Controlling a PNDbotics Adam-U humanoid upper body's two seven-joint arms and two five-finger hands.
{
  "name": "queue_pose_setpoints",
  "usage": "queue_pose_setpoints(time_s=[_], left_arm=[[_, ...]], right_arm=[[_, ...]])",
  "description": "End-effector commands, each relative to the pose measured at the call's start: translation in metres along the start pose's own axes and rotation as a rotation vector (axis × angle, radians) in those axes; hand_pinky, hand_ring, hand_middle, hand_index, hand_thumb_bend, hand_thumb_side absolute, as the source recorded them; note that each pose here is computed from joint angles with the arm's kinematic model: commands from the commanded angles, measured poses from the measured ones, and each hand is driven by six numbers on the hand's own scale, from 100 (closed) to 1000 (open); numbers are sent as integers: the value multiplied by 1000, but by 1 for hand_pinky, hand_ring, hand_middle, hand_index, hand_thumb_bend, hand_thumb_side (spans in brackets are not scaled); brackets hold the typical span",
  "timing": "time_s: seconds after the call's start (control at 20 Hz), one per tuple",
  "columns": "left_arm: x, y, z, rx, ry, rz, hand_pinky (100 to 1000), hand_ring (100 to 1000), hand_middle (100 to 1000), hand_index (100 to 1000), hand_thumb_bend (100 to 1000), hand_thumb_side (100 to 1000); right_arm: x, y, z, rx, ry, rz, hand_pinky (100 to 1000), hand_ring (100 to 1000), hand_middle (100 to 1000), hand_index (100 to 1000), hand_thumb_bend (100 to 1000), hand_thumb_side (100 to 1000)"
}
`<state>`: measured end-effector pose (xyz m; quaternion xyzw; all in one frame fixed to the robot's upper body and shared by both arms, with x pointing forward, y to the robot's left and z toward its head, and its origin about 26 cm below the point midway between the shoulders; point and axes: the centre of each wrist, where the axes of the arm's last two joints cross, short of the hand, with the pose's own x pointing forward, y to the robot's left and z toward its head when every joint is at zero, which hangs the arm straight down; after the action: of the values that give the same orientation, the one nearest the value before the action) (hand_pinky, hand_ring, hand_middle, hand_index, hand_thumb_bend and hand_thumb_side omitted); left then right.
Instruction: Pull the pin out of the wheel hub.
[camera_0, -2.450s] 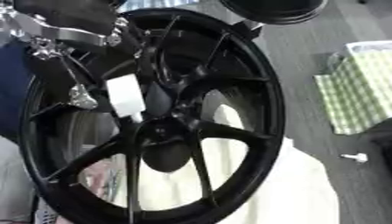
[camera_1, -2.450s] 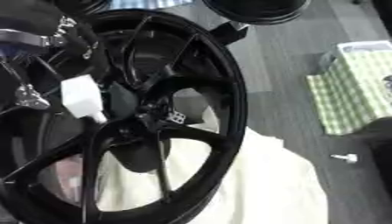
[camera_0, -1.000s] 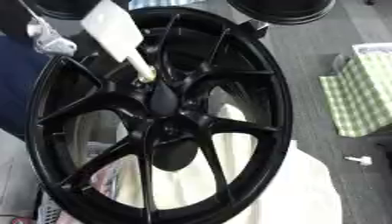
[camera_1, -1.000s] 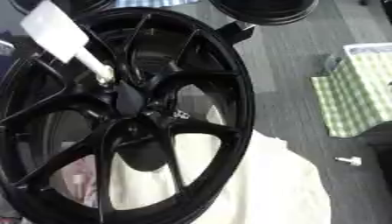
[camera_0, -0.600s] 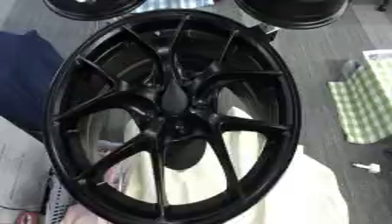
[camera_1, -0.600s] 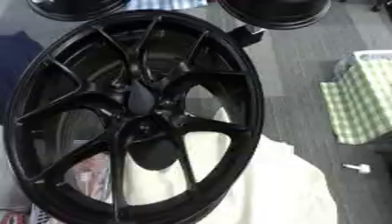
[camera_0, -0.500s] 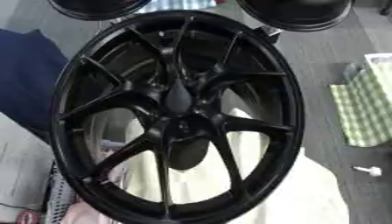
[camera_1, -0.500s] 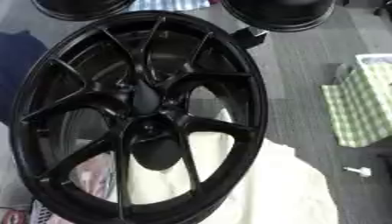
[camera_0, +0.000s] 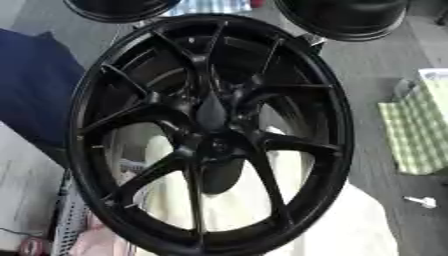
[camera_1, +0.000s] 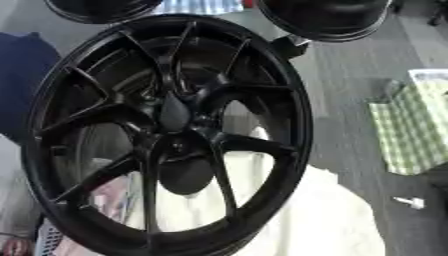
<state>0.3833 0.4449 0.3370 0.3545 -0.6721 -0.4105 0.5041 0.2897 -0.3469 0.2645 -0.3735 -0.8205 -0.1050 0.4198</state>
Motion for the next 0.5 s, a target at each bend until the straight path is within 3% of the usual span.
queue_pose_setpoints(time_s=[0.05, 0.15, 0.5], left_arm=[[-6, 8, 5, -25, 33, -26, 888, 875, 810, 912, 418, 657], [-8, 6, 5, -41, 34, -21, 887, 874, 810, 910, 422, 756], [-7, 9, 5, -8, 18, 3, 859, 849, 775, 891, 328, 732]], right_arm=[[10, -4, -5, -24, -38, 5, 609, 647, 546, 666, 100, 460], [11, -4, -5, -26, -38, 4, 609, 647, 546, 666, 100, 460], [12, -4, -4, -31, -40, 1, 607, 646, 546, 665, 100, 462]])
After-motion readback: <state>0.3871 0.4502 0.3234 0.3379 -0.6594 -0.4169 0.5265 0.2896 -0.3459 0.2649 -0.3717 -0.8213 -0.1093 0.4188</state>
